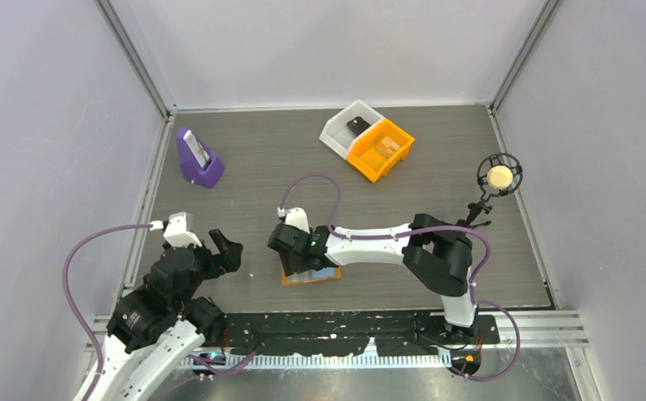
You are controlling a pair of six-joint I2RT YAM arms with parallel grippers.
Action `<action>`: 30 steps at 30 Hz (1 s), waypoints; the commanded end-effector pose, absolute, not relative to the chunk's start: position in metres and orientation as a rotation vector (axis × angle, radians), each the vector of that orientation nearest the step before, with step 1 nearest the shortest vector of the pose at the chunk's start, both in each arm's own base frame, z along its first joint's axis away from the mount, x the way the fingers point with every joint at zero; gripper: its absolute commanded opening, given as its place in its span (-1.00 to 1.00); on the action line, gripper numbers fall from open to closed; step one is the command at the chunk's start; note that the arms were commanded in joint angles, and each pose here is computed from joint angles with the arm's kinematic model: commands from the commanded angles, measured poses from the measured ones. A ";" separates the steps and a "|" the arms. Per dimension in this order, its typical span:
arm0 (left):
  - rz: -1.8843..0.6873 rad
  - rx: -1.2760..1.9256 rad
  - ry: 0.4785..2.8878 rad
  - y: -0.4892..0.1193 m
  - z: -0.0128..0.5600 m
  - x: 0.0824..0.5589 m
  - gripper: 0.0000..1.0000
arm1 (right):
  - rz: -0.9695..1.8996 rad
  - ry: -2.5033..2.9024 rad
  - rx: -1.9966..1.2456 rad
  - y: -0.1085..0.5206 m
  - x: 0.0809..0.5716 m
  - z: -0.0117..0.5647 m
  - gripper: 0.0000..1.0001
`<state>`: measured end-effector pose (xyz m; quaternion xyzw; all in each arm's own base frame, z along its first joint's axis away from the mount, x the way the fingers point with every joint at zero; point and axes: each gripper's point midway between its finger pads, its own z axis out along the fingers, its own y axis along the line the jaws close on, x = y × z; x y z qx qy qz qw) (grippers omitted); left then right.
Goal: Take the credit cards out of the card holder
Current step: Remove the credit card from the card holder.
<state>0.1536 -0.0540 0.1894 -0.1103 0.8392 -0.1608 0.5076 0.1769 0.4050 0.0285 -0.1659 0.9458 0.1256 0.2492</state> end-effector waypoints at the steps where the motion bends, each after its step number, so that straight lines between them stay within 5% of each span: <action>1: -0.469 -0.251 2.050 -0.073 0.187 0.158 0.79 | 0.329 2.537 -0.445 0.394 0.178 0.032 0.04; 15: -0.606 -0.250 2.262 -0.125 0.135 0.170 0.59 | 0.795 2.447 -0.383 0.398 0.178 0.063 -0.33; 24: -0.726 -0.277 2.294 -0.154 0.112 0.181 0.46 | 1.185 2.319 -0.332 0.392 0.180 0.091 -0.33; 30: -0.680 -0.321 2.355 -0.154 0.093 0.184 0.36 | 1.138 2.328 -0.304 0.376 0.188 0.092 -0.29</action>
